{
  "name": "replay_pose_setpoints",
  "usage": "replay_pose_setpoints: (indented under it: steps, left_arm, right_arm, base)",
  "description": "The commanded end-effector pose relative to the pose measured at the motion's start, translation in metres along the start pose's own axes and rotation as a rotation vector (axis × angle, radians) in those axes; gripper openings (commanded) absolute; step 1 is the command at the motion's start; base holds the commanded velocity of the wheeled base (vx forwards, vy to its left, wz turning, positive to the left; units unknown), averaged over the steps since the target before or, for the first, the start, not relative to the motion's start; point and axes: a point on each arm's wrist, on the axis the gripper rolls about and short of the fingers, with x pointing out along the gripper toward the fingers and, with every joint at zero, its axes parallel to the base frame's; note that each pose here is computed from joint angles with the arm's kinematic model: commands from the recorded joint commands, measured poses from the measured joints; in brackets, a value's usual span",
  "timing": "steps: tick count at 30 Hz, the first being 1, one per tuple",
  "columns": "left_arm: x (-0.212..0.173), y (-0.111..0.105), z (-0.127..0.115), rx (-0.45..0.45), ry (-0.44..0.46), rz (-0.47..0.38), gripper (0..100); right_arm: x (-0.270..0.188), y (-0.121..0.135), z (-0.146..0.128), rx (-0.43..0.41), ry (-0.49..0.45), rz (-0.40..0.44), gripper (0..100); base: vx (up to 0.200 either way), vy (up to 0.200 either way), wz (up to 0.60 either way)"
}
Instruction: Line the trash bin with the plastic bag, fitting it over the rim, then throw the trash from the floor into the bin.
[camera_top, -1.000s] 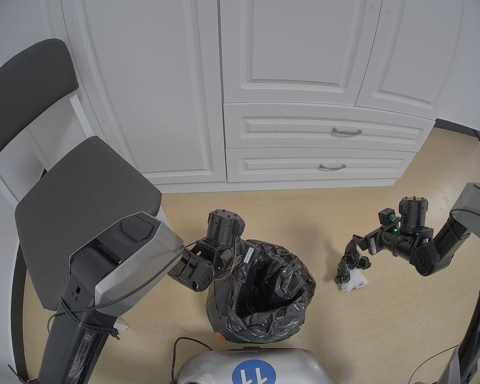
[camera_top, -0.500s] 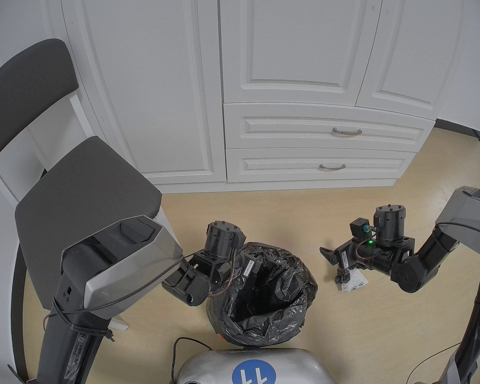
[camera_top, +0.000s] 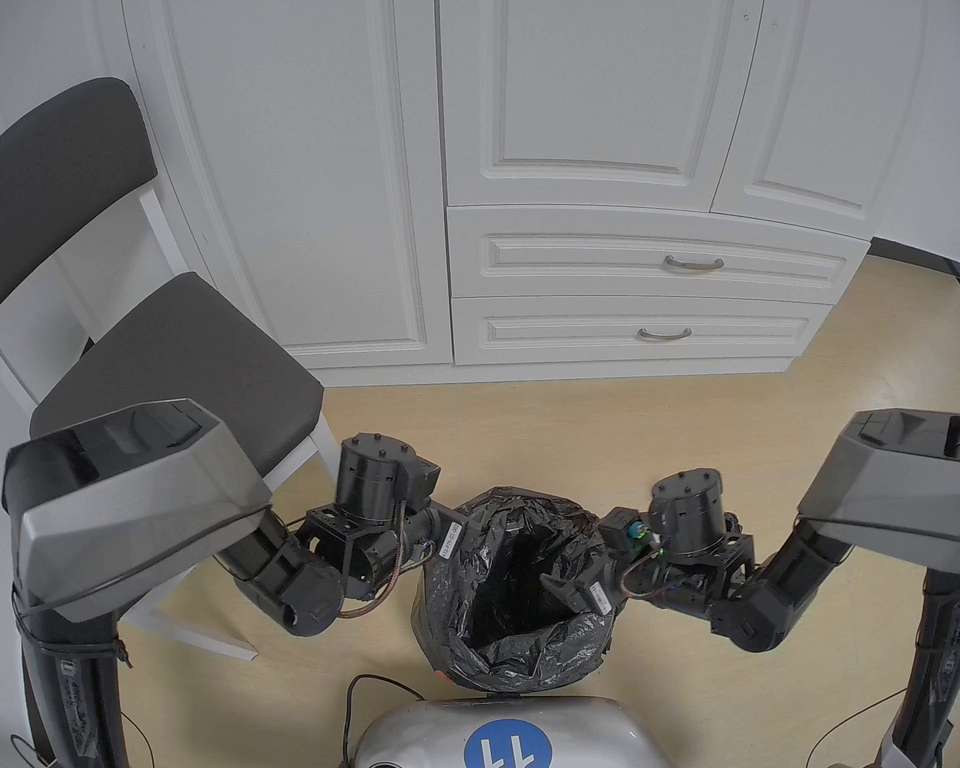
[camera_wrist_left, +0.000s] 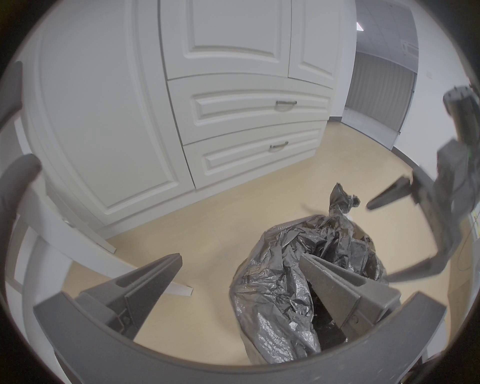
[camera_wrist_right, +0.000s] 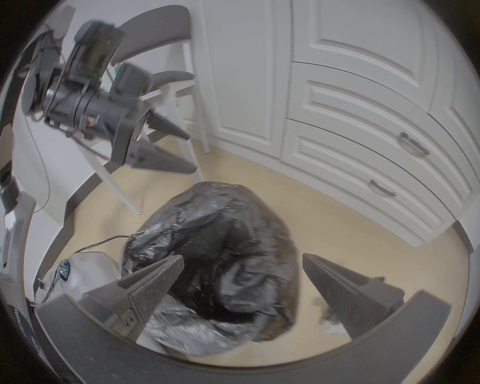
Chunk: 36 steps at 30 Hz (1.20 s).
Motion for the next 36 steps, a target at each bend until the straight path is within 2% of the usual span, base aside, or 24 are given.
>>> replay_pose_setpoints:
  steps: [1, 2, 16, 24, 31, 34, 36]
  left_arm:
    - [-0.028, 0.011, 0.01, -0.017, -0.058, 0.019, 100]
    - [-0.031, 0.011, 0.007, -0.017, -0.067, 0.02, 100]
    - [-0.031, 0.01, -0.002, -0.02, -0.072, 0.019, 100]
    - [-0.035, 0.01, -0.007, -0.022, -0.088, 0.024, 100]
    - [-0.038, 0.011, -0.012, -0.025, -0.103, 0.026, 100]
    - [-0.037, 0.011, -0.016, -0.024, -0.098, 0.027, 100]
    - [-0.037, 0.011, -0.017, -0.026, -0.102, 0.029, 100]
  right_arm:
    - [0.029, 0.027, -0.013, -0.023, 0.031, 0.061, 100]
    - [0.03, 0.03, -0.013, -0.023, 0.032, 0.068, 0]
    - [0.053, 0.042, -0.042, -0.002, 0.115, 0.108, 0]
    - [0.045, 0.054, -0.056, -0.026, 0.168, 0.179, 0]
    - [0.031, 0.056, -0.064, -0.109, 0.209, 0.224, 0]
    - [0.022, 0.053, -0.063, -0.112, 0.309, 0.259, 0]
    - [0.021, 0.051, -0.061, -0.104, 0.329, 0.289, 0]
  base:
    - [0.0, 0.0, 0.0]
    - [0.0, 0.0, 0.0]
    - [0.0, 0.0, 0.0]
    - [0.0, 0.0, 0.0]
    - [0.0, 0.0, 0.0]
    - [0.0, 0.0, 0.0]
    - [0.0, 0.0, 0.0]
